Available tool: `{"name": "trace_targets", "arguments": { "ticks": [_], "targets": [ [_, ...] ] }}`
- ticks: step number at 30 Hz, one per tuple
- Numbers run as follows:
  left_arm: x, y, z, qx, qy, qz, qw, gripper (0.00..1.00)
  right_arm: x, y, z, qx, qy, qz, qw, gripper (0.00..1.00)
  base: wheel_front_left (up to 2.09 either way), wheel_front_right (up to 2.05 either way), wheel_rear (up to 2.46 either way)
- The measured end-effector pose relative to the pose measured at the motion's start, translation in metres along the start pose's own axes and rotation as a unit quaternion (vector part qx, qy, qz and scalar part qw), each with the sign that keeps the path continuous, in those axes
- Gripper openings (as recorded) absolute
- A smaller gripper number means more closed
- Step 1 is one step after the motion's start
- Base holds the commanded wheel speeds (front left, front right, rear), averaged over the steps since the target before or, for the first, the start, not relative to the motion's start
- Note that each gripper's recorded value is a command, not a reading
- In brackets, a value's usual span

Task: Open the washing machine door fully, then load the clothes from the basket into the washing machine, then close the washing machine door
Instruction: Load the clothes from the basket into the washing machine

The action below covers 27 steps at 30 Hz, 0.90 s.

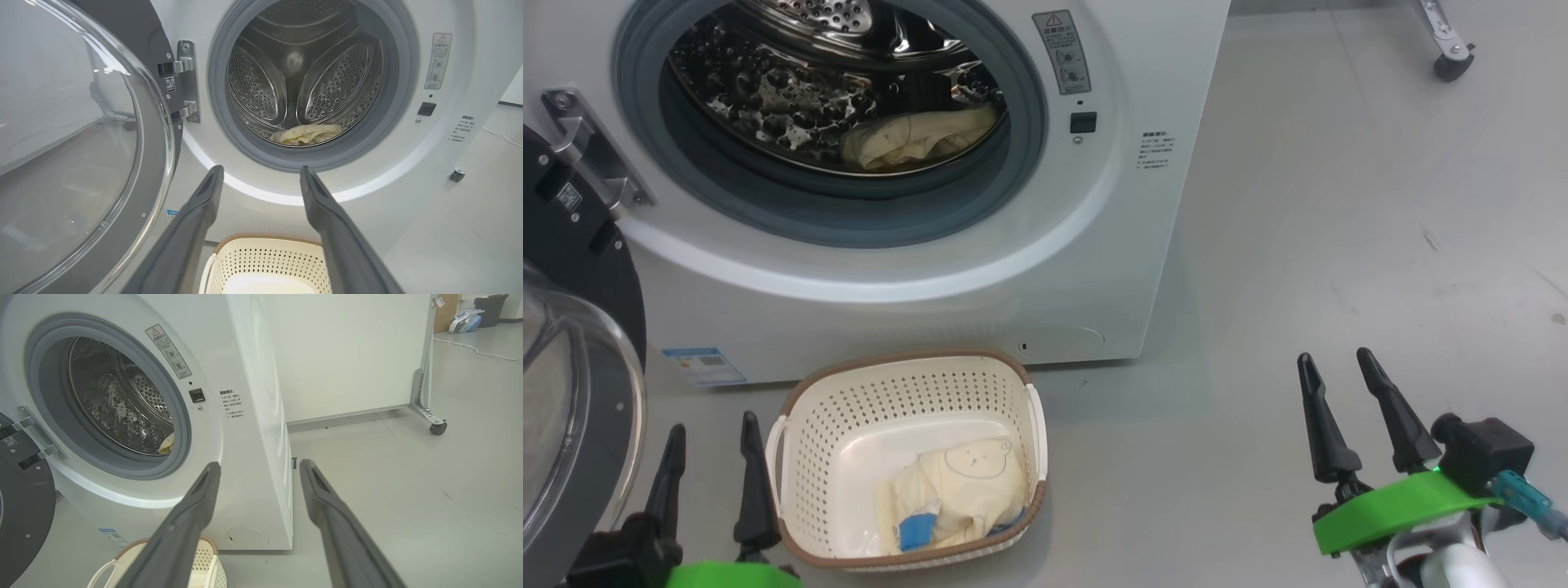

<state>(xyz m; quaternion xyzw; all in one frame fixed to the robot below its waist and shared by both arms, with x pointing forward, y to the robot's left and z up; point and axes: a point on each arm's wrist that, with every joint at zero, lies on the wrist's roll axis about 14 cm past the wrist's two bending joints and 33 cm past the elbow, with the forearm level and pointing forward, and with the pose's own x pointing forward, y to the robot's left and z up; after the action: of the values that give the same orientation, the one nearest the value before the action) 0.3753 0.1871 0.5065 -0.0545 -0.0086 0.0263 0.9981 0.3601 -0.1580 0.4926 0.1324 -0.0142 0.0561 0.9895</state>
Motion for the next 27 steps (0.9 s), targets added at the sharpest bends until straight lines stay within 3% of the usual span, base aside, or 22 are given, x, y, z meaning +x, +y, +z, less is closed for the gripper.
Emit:
{"name": "trace_targets", "arguments": {
  "ticks": [27],
  "targets": [
    [-0.013, 0.007, -0.041, 0.002, 0.053, 0.015, 0.998, 1.0, 0.001, -0.005, -0.013, -0.01, 0.022, -0.005, 1.0, 1.0, 0.0, 0.0, 0.0]
  ]
}}
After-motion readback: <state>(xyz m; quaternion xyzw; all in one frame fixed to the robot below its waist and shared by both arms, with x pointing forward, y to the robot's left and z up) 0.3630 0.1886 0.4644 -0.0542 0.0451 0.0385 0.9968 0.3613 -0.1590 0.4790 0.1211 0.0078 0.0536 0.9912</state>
